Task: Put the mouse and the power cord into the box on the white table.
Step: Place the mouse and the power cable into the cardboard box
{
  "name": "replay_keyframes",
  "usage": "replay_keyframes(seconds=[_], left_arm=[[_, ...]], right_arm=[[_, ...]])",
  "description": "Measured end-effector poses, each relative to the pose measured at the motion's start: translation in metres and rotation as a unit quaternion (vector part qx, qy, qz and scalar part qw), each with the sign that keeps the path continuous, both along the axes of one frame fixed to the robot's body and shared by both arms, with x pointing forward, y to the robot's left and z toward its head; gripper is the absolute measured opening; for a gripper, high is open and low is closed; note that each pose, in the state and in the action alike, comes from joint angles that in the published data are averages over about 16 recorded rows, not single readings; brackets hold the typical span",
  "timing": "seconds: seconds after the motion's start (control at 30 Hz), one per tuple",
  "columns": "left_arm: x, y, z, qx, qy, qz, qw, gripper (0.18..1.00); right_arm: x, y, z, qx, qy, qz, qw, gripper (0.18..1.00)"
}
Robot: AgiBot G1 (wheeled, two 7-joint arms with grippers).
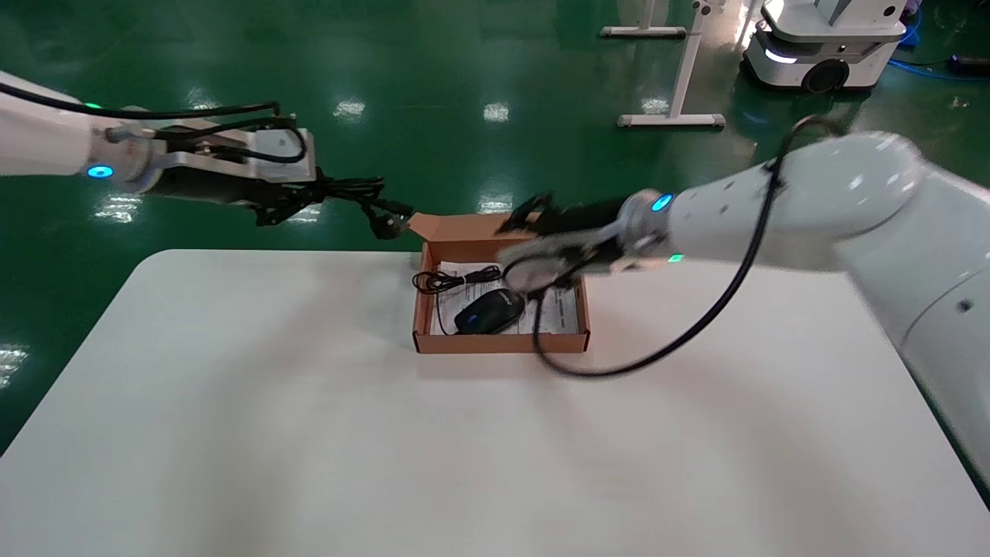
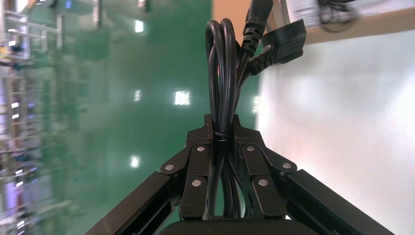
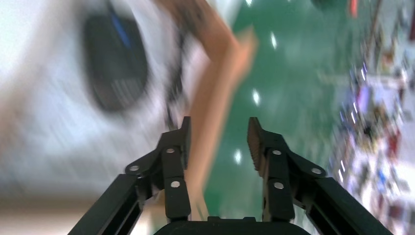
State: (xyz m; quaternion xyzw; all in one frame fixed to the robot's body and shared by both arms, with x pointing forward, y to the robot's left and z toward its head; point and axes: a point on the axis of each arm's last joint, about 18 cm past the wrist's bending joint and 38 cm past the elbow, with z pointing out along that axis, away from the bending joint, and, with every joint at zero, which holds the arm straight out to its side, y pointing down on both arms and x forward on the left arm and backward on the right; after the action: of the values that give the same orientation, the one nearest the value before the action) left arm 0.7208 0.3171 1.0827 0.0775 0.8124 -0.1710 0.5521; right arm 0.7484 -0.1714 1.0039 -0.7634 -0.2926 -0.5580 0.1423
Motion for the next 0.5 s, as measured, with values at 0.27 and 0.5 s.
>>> replay_keyframes(seconds=[0.27, 0.5], left_arm=[[0.028, -0.064, -0.026, -0.009, -0.019, -0.03, 0.9993, 0.245], [0.037, -0.112, -0.06, -0.025, -0.012, -0.07, 0.9972, 0.245]], right_arm=[[0.001, -0.074, 0.028, 0.027, -0.008, -0.063, 0.998, 0.562], [-0.006, -0.122, 0.033, 0.04, -0.006, -0.092, 0.995, 0.733]])
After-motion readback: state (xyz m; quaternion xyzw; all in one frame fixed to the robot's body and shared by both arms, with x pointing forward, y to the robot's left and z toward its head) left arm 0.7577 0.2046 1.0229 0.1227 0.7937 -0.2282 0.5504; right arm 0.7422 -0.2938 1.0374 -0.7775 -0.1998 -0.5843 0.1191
